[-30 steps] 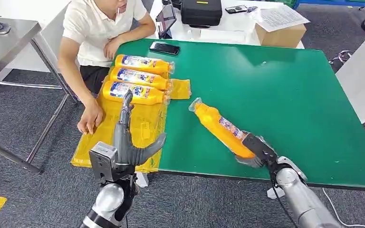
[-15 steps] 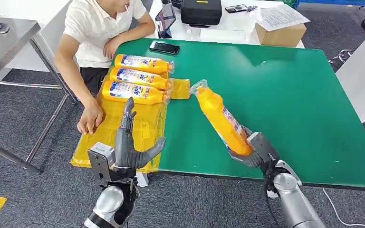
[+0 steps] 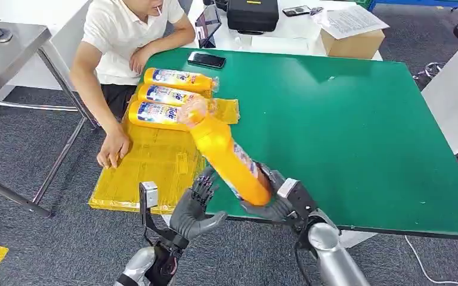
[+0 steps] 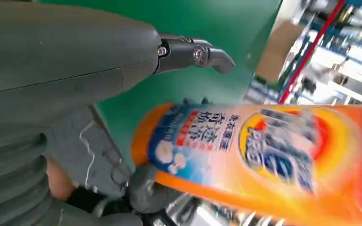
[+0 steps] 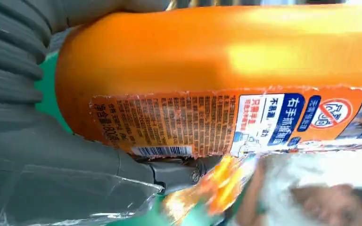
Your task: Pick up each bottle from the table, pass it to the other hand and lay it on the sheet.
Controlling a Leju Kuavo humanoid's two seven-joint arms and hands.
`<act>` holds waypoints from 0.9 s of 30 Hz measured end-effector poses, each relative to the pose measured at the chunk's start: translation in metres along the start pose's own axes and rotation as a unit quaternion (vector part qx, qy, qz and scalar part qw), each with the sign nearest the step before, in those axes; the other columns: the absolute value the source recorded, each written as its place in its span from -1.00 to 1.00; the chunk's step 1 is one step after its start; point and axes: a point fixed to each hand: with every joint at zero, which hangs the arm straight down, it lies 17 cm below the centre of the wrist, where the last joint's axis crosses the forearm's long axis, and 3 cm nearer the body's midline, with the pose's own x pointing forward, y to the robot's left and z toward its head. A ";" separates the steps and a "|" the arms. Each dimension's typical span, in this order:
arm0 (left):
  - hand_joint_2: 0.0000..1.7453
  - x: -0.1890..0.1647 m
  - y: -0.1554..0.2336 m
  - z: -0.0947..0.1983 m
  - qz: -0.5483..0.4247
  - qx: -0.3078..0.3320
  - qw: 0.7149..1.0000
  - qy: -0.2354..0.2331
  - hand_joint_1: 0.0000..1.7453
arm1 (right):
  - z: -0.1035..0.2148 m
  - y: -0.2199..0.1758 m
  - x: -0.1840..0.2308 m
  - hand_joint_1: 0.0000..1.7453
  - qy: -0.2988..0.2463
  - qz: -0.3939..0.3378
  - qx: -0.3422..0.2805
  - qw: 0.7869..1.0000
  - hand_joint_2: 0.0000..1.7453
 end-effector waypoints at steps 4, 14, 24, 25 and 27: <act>1.00 0.005 -0.008 -0.007 0.020 -0.022 1.000 0.002 -1.00 | -0.002 0.031 0.011 1.00 -0.029 -0.017 0.049 0.998 1.00; 1.00 0.031 -0.013 -0.015 0.004 -0.021 0.999 -0.046 -1.00 | -0.002 0.057 0.009 0.98 -0.040 -0.020 0.089 0.995 1.00; 1.00 0.077 -0.036 -0.013 0.013 -0.031 0.993 -0.116 -1.00 | 0.003 0.069 -0.002 1.00 -0.026 -0.024 0.096 0.995 1.00; 1.00 0.081 -0.037 -0.012 0.013 -0.030 0.992 -0.122 -1.00 | 0.005 0.070 -0.003 1.00 -0.023 -0.025 0.096 0.995 1.00; 1.00 0.087 -0.039 -0.011 0.015 -0.028 0.991 -0.130 -1.00 | 0.009 0.073 -0.008 1.00 -0.017 -0.025 0.095 0.995 1.00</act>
